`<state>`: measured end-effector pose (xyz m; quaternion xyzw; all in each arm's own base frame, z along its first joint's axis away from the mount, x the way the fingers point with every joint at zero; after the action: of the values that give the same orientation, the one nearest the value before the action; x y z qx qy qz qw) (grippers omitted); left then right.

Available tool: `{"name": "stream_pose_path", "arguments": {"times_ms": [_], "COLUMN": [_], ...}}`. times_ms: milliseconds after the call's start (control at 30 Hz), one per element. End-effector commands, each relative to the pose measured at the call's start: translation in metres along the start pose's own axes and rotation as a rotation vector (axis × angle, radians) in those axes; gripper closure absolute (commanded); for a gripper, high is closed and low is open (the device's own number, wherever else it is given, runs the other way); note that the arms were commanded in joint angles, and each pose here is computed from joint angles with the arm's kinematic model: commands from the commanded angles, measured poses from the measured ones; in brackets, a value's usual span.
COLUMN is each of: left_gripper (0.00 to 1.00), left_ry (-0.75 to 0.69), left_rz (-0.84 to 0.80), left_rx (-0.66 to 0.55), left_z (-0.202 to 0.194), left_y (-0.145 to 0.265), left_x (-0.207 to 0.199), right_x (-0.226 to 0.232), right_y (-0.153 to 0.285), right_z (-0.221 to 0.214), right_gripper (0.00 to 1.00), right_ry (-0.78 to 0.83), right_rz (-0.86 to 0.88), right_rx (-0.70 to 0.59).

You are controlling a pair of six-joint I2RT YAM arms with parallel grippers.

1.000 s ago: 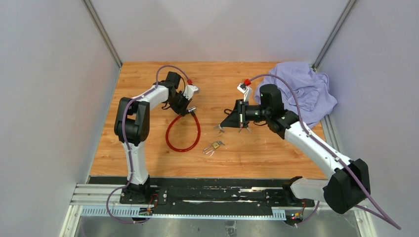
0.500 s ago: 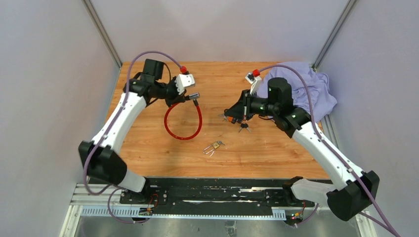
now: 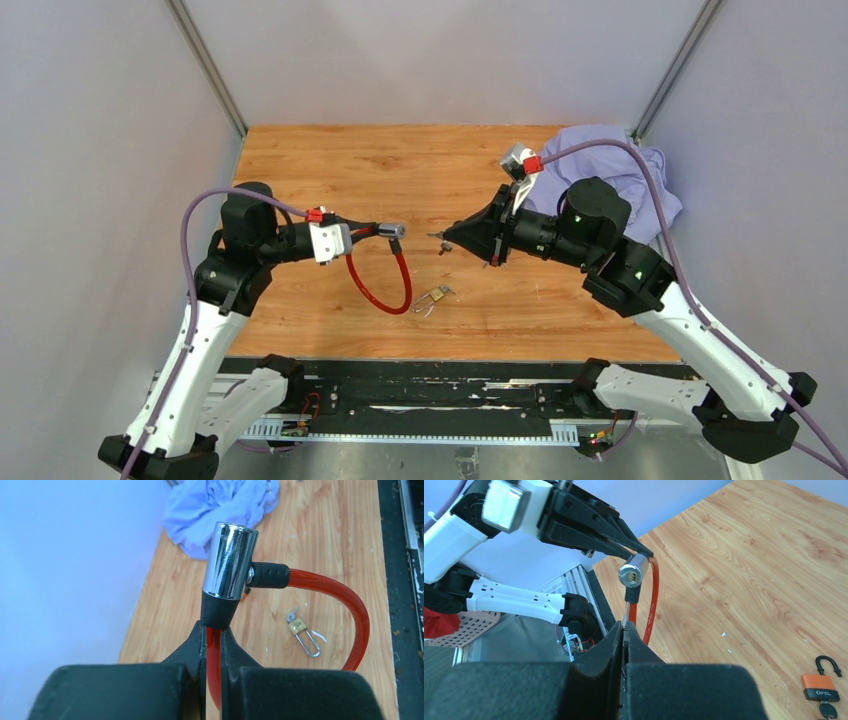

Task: Unlock with the key
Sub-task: Pick up the lock from the center of the board.

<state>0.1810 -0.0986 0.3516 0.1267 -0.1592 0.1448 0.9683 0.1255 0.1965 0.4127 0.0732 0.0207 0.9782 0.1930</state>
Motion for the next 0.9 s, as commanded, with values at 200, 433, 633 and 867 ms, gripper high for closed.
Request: {"name": "stream_pose_path", "arguments": {"times_ms": [200,433,633,867], "left_gripper": [1.0,1.0,1.0,1.0], "left_ry": [-0.202,-0.206,-0.203,-0.377], "left_rz": [0.038,0.074,0.074,0.126], "left_rx": [-0.196,-0.198,-0.203,-0.187], "left_z": [0.035,0.029,0.028,0.026], "left_y": [0.009,0.011,0.01,0.016], "left_x": [-0.003,-0.007,-0.008,-0.011], "right_x": [0.021,0.025,0.028,0.028], "right_y": [-0.008,-0.01,-0.016,-0.019], "right_z": [0.008,0.016,0.02,0.02], "right_gripper": [0.99,0.99,0.99,0.99], "right_ry": [0.124,0.15,0.164,0.102], "right_rz": [-0.005,-0.007,0.011,-0.018], "right_rx": [-0.006,-0.041,-0.055,-0.064]}}
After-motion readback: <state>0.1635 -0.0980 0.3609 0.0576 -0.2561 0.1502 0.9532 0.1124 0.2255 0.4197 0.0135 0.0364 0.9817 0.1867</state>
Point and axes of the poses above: each gripper's point midway between its finger pads, its own y axis back along the fingers, its own x axis along the line the jaws close on, z = x × y, the point moved 10 cm from there along y, back along the fingers, and after that the axes turned 11 degrees about y, right-handed, at the moved point
